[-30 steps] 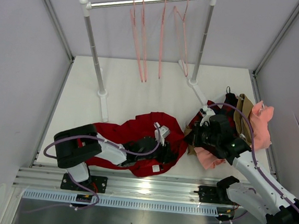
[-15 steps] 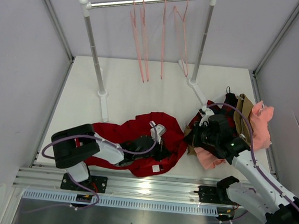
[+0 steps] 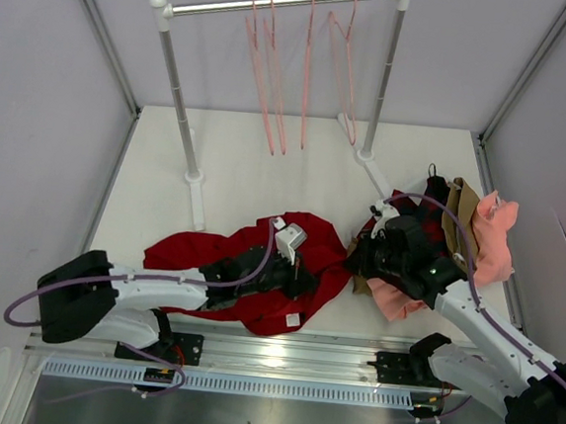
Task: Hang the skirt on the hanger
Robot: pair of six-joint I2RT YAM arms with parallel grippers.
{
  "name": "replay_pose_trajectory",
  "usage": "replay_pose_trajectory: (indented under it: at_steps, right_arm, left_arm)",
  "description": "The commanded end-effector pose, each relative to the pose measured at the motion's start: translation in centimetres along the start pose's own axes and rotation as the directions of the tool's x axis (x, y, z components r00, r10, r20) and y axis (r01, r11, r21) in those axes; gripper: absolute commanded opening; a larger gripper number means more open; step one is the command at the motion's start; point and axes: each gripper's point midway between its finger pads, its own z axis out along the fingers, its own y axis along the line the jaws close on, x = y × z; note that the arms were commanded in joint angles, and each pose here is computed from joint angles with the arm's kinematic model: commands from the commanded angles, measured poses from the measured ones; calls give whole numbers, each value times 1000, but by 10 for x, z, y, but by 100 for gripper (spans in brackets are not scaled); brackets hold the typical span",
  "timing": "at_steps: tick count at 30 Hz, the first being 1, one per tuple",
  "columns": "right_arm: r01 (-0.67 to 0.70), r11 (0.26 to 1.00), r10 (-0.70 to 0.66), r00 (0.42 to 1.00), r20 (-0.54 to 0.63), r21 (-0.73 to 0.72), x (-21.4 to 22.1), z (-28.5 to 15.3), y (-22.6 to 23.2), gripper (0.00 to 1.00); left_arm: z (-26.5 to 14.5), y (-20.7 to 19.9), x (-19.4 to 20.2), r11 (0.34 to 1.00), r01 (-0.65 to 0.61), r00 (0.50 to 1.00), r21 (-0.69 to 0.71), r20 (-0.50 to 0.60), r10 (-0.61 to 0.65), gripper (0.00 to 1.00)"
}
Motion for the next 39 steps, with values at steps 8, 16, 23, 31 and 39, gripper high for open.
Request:
replay_pose_trajectory:
  at_steps: [8, 16, 23, 31, 39]
  right_arm:
    - [176, 977, -156, 975, 155, -122, -37, -49, 81, 63]
    - [187, 980, -172, 968, 181, -66, 2, -54, 86, 73]
    - [224, 972, -235, 944, 234, 73, 19, -40, 87, 74]
    - [334, 907, -412, 830, 375, 257, 10, -25, 114, 90]
    - [331, 854, -492, 765, 416, 402, 4, -10, 113, 91]
  left_arm:
    - [-27, -24, -31, 995, -103, 983, -15, -155, 100, 0]
    - [-31, -7, -52, 995, -79, 978, -66, -196, 65, 0]
    - [-47, -15, -63, 998, -64, 979, -3, -193, 63, 0]
    - [-57, -20, -64, 999, -31, 979, 12, -202, 33, 0]
    - [-65, -23, -65, 1000, -4, 980, 14, -198, 7, 0]
